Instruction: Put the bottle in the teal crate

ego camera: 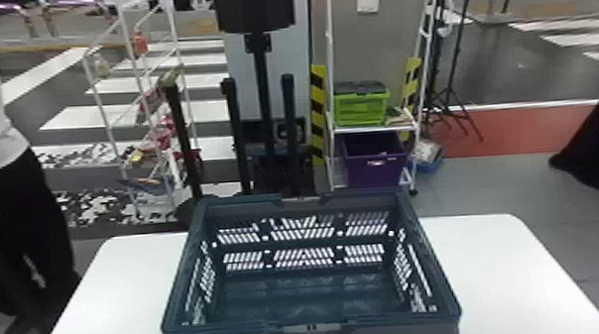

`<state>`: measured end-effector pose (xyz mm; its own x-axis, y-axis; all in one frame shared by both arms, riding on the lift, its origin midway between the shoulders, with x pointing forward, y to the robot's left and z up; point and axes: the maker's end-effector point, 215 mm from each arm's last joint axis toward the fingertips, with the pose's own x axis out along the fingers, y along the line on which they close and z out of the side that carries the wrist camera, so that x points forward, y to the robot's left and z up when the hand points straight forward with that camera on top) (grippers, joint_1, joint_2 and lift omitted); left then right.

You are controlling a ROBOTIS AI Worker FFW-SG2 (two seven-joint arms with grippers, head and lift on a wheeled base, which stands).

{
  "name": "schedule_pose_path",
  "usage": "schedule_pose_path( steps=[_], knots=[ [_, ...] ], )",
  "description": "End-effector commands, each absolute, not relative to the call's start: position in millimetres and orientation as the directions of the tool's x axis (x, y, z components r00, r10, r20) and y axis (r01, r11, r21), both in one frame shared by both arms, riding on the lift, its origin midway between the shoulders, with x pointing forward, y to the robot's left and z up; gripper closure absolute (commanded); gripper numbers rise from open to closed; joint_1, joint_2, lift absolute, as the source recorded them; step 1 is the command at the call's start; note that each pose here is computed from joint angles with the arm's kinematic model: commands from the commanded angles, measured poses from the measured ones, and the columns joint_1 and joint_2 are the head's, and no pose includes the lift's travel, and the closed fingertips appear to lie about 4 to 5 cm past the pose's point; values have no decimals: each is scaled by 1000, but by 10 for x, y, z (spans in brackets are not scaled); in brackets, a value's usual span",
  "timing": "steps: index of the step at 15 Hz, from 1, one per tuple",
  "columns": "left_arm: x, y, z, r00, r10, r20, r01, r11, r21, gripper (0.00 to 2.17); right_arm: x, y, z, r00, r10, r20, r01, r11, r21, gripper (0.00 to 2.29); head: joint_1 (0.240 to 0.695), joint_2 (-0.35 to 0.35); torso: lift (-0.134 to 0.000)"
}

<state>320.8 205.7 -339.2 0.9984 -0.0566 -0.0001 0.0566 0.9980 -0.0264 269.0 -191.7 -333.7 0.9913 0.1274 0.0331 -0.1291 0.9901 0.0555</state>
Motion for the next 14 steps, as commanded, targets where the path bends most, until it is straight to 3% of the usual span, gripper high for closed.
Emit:
schedule_pose_path(
  steps=[1,9,14],
  knots=[
    [3211,2070,-3404,998,-55,-1,55,998,-25,117,2702,-1917,-3359,992,127,27,-128,990,55,2287,499,0,0],
    [3262,2142,-3373,999,-40,10,40,999,-22,117,2786,-1950,-3406,993,116,27,-117,991,61,2287,499,0,0],
    [3287,2170,-3419,999,-32,5,32,999,-24,117,2986,-1928,-3163,990,121,66,-124,991,54,2287,499,0,0]
  ],
)
